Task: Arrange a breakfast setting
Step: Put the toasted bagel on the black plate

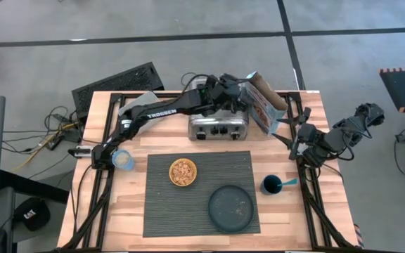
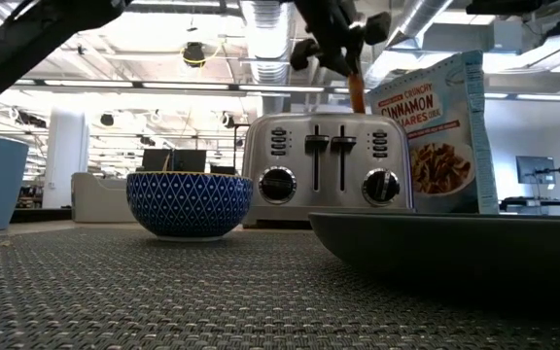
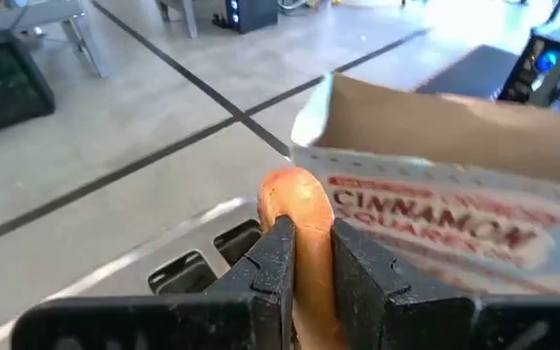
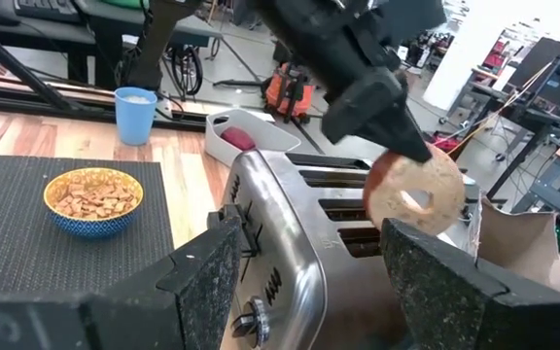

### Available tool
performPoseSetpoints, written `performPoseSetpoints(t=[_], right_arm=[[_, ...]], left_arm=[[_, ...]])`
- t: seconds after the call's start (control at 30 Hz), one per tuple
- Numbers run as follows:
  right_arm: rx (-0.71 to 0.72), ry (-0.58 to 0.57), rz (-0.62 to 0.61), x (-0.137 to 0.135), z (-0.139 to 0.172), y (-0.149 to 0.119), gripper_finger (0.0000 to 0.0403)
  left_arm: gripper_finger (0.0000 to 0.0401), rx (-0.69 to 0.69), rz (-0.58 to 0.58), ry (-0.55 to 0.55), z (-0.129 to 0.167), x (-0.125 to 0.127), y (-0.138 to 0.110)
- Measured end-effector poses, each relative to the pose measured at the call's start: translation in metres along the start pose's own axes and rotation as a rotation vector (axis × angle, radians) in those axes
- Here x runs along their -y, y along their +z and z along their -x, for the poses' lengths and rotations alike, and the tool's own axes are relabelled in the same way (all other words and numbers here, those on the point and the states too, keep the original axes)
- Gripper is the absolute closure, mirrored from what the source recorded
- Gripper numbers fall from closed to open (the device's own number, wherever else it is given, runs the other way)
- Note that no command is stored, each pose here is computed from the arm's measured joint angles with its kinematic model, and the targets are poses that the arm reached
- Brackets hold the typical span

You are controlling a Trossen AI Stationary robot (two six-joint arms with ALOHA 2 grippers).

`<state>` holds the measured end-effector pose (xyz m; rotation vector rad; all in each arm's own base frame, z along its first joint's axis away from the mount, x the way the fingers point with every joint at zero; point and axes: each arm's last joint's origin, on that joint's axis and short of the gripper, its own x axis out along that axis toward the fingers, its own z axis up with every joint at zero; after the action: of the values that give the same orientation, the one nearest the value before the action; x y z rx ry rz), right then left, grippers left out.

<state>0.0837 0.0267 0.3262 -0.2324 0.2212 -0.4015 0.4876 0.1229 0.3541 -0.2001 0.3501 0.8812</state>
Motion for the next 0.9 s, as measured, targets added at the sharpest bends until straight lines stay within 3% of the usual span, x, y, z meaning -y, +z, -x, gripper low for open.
performPoseSetpoints(t=[0.37,0.57,0.7,0.9], right_arm=[[0.0,0.0,0.015,0.0,0.0,0.0,0.0127],[0.0,0.0,0.014,0.0,0.0,0.0,0.0127],[0.0,0.0,-0.008,0.0,0.0,0.0,0.0127],[0.0,0.0,-0.01,0.0,0.0,0.0,0.0127]], left_arm=[[0.036,0.056,-0.081,-0.003,0.065,0.003,0.027],[0.0366,0.01,-0.163,-0.057,0.106,0.023,0.018],[0.0366,-0.021,-0.227,0.003,0.133,0.04,-0.001],[0.0368,-0.074,-0.231,-0.052,0.177,0.065,-0.028]])
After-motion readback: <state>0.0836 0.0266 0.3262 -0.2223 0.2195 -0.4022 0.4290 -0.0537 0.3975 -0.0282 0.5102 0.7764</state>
